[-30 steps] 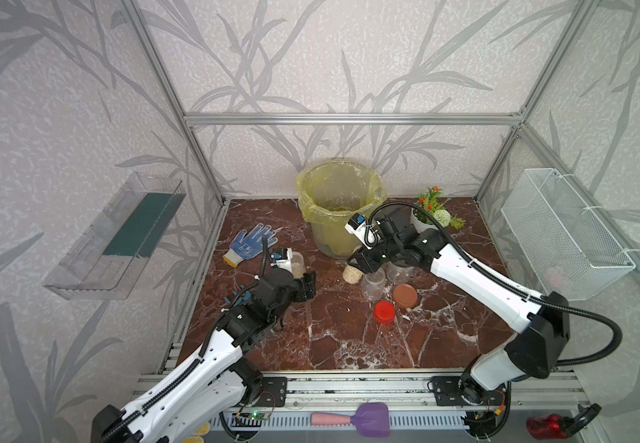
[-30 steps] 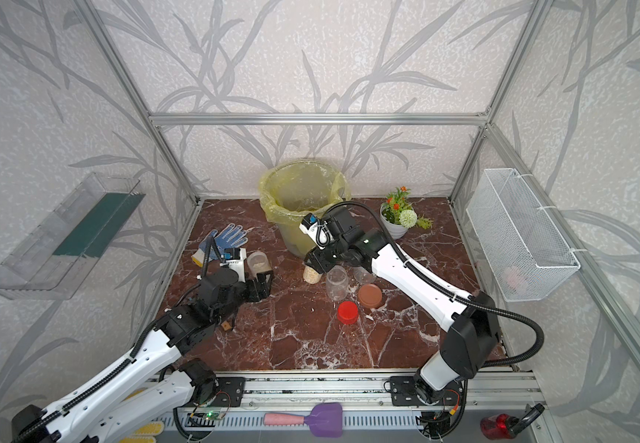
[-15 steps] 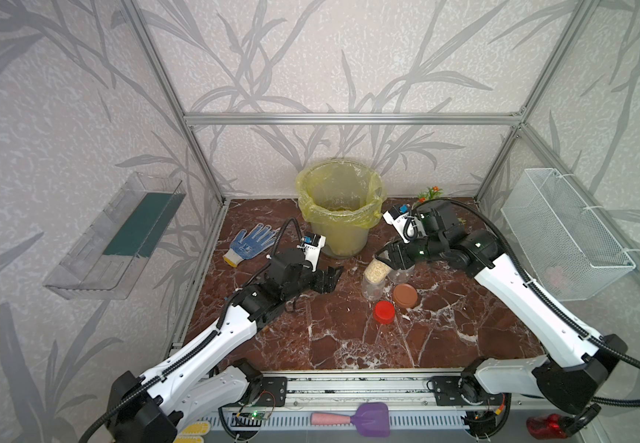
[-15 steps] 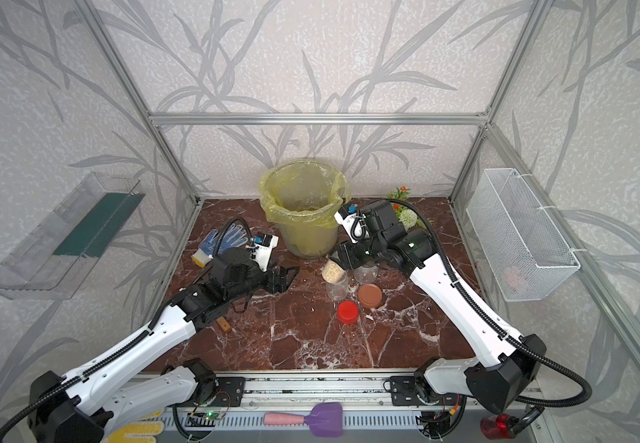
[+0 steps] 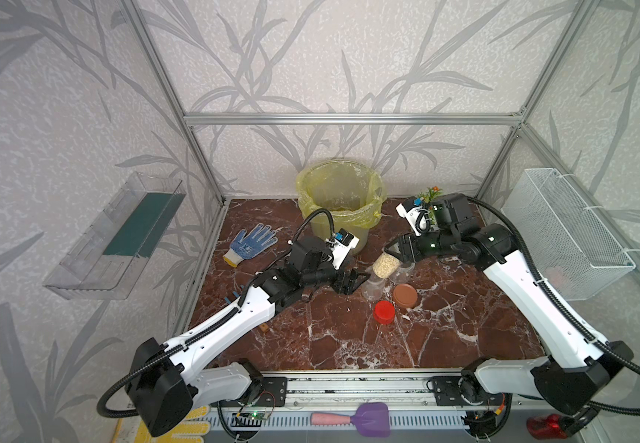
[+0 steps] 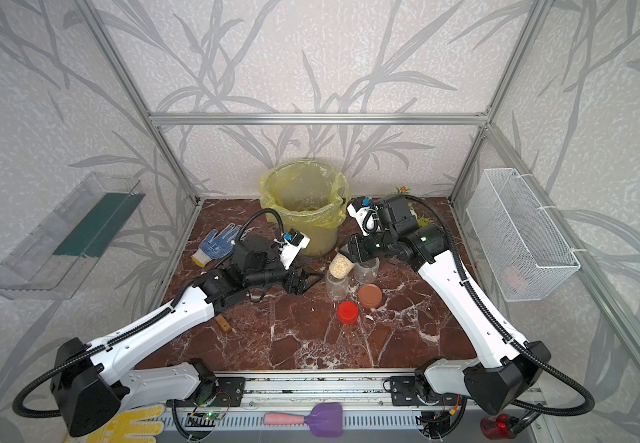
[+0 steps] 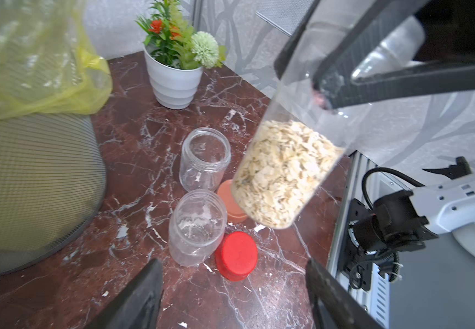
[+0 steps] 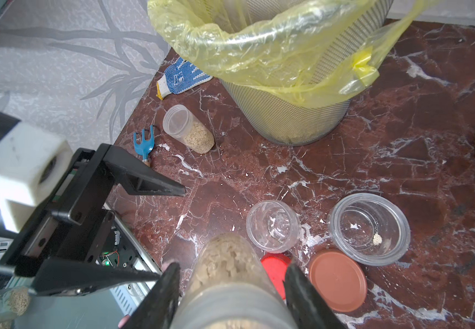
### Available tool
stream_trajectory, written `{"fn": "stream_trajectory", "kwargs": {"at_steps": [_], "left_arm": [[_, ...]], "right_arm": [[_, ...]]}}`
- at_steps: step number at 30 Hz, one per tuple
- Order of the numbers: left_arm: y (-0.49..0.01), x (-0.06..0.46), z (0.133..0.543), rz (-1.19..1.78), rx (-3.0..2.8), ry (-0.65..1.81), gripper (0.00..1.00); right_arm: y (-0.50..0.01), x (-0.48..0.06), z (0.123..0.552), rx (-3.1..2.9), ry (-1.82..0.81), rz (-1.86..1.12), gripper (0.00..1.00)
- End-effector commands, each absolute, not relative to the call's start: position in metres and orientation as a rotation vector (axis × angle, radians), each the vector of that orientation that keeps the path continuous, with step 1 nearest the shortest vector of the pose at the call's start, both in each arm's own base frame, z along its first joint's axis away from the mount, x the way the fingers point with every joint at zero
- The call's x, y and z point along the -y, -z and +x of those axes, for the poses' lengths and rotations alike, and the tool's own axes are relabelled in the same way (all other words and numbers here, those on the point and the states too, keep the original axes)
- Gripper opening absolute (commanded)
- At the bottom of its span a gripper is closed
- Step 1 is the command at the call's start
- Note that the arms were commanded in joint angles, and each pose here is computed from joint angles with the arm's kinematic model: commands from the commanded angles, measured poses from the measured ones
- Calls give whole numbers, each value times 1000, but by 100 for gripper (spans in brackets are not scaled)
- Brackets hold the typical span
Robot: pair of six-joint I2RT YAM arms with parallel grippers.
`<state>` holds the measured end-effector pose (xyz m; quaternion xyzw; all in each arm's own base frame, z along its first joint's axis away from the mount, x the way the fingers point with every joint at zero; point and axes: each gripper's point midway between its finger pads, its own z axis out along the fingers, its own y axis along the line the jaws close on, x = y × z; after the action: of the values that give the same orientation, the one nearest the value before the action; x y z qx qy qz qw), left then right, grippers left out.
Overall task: Empty expired oatmeal from jars
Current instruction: Pick up the jar from the center of the board.
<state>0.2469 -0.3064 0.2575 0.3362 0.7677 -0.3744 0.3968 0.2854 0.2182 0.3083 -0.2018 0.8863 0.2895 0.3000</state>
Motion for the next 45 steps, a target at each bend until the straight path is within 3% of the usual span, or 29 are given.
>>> {"fn": "stream_trajectory", "kwargs": {"at_steps": [1,25,35,37,42,45], "left_arm": [[-279,323,239,937,-1847,1010,77],[-288,374,239,1091,-1776,1054,64],[-283,378,247,1080,-1800,1021,32],[-283,378,251,1069,-1802,1001,26],[-276,373,263,1032,-1822,913,18],[-272,370,269,1034,-1829,860,16]], "right_arm": [[-322,-223,285,-2323,-831,-539,24],[-352,-234,271,-2256,-1039,-516,24],[-349,-233,271,-2252,-1051,-507,25],[-348,-232,269,-2253,-1050,-504,29],[-346,-225,266,-2259,-1023,-481,63],[-339,-220,263,-2279,-1003,-458,76]]}}
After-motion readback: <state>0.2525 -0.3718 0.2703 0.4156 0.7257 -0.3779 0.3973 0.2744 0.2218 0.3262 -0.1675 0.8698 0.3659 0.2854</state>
